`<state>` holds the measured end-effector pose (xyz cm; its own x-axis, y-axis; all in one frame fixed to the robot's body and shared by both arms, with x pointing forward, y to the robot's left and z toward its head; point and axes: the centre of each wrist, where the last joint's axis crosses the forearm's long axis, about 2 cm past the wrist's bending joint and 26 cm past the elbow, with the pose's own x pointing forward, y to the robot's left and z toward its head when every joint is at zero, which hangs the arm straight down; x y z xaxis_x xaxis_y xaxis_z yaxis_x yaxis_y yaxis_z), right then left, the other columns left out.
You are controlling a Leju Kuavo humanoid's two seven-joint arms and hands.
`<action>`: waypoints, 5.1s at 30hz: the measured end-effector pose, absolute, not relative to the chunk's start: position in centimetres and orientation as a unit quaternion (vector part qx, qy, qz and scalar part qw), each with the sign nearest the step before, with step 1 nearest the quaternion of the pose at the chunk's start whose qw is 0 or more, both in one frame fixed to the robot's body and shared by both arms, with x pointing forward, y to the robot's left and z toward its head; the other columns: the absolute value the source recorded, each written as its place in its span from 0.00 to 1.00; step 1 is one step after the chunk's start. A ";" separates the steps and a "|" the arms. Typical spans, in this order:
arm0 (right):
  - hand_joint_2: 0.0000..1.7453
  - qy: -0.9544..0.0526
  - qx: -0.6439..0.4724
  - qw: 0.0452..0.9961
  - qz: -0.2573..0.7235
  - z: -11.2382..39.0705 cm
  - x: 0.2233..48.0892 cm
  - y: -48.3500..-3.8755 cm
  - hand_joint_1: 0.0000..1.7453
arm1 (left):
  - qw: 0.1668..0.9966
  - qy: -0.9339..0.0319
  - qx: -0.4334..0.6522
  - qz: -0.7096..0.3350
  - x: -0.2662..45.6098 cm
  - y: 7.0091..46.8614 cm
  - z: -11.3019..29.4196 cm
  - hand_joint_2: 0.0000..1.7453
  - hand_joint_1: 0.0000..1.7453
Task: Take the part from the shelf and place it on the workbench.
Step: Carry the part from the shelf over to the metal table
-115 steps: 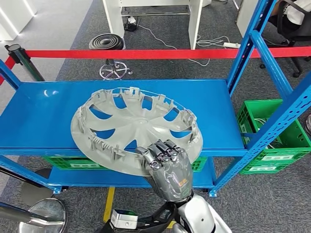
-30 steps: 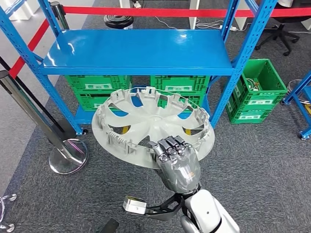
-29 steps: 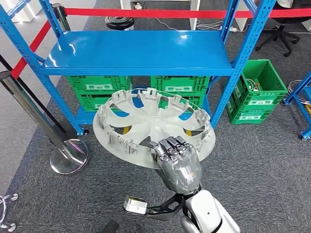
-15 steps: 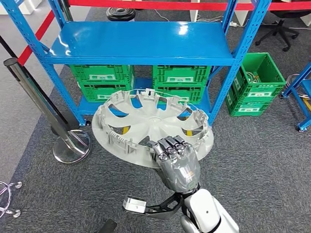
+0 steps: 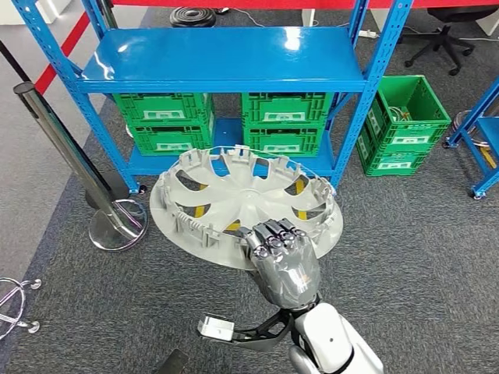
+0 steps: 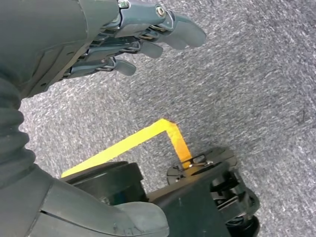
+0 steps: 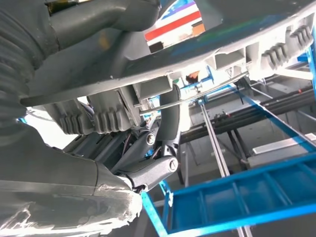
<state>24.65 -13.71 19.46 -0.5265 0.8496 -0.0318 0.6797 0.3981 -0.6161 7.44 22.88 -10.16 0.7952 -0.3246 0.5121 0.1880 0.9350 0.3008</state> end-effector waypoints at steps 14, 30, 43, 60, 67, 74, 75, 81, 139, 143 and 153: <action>1.00 -0.823 -0.465 0.145 0.294 19.4 24.8 -13.7 1.00 | 0.939 -0.293 0.120 -0.136 7.7 23.1 -10.1 1.00 0.00; 1.00 -0.823 -0.463 0.143 0.297 19.4 25.0 -13.6 1.00 | 0.940 -0.292 0.115 -0.136 7.6 23.1 -10.2 1.00 0.00; 1.00 -0.822 -0.465 0.146 0.296 19.4 25.1 -13.5 1.00 | 0.942 -0.291 0.118 -0.121 7.3 23.4 -10.2 1.00 0.00; 1.00 -0.822 -0.460 0.144 0.304 19.1 25.0 -13.4 1.00 | 0.948 -0.300 0.079 -0.075 6.7 23.4 -10.4 1.00 0.00; 1.00 -0.821 -0.461 0.142 0.306 19.1 25.1 -13.5 1.00 | 0.947 -0.300 0.085 -0.075 6.7 23.5 -10.4 1.00 0.00; 1.00 -0.819 -0.463 0.139 0.309 19.2 25.3 -13.7 1.00 | 0.947 -0.300 0.085 -0.075 6.7 23.5 -10.4 1.00 0.00; 1.00 -0.819 -0.464 0.138 0.309 19.2 25.4 -13.7 1.00 | 0.947 -0.300 0.085 -0.075 6.7 23.5 -10.4 1.00 0.00; 1.00 -0.818 -0.465 0.136 0.311 19.2 25.5 -13.8 1.00 | 0.947 -0.299 0.085 -0.075 6.7 23.5 -10.4 1.00 0.00; 1.00 -0.800 -0.486 0.124 0.330 19.2 27.6 -14.6 1.00 | 0.953 -0.280 0.083 -0.078 6.6 23.6 -10.4 1.00 0.00; 1.00 -0.799 -0.486 0.123 0.332 19.1 27.6 -14.6 1.00 | 0.953 -0.282 0.083 -0.078 6.9 23.5 -10.4 1.00 0.00; 1.00 -0.798 -0.490 0.121 0.329 19.3 27.9 -14.8 1.00 | 0.954 -0.277 0.076 -0.079 6.8 23.5 -10.4 1.00 0.00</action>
<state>27.88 -14.79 19.34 -0.4903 0.8619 -0.1293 0.7027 0.3031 -0.6437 6.84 23.54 -10.41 0.8337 -0.1922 0.5176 0.1076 0.9760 0.1891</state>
